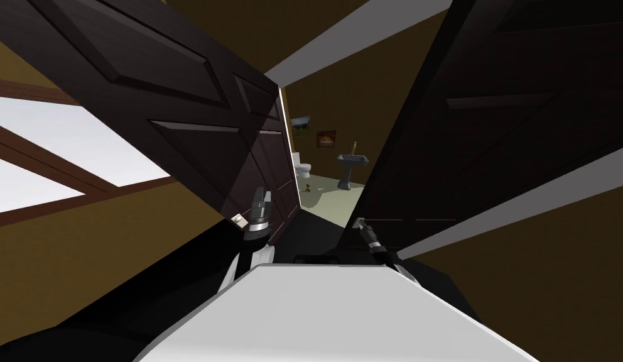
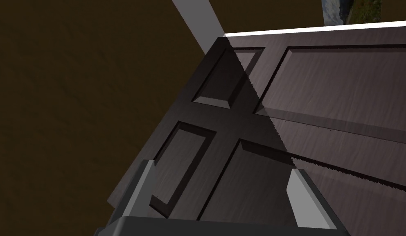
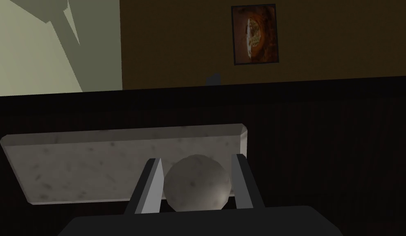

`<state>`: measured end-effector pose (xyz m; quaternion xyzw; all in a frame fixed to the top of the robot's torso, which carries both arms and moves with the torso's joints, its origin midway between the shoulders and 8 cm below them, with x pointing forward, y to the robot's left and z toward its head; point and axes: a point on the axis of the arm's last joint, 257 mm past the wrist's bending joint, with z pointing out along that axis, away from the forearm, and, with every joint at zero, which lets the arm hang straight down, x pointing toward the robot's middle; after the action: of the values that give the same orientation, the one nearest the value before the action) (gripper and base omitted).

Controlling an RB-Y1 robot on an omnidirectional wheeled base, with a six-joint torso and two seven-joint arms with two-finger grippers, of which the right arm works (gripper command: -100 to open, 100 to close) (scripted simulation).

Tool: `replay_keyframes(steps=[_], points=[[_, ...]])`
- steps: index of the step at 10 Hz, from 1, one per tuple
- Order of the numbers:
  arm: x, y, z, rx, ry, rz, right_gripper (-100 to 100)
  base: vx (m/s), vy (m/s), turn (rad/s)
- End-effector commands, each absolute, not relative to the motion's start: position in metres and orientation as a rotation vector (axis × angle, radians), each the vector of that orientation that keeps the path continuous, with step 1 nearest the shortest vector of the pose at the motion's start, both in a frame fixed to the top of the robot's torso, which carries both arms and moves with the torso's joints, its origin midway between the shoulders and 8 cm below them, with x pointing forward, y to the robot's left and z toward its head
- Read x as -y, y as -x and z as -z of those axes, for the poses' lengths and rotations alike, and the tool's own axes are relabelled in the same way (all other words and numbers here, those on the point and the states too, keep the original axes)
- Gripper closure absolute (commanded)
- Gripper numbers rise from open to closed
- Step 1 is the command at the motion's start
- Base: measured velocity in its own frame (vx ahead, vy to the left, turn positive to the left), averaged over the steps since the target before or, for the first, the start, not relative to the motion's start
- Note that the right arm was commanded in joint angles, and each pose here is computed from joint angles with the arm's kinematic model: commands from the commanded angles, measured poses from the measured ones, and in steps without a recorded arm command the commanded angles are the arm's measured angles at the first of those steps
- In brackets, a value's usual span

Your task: Pull the door open

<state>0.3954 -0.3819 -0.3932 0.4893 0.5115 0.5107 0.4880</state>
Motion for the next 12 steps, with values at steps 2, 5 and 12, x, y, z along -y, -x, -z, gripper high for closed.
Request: replay_keyframes(steps=[2,5,12], points=[[0.384,-0.380,0.393,-1.269,-1.169,-1.265,100,-0.148,-0.045,0.064],[0.383,-0.363,0.392,-1.303,-1.145,-1.302,100,-0.155,-0.049,0.074],[0.386,-0.334,0.393,-1.339,-1.120,-1.339,100,-0.182,-0.066,0.126]])
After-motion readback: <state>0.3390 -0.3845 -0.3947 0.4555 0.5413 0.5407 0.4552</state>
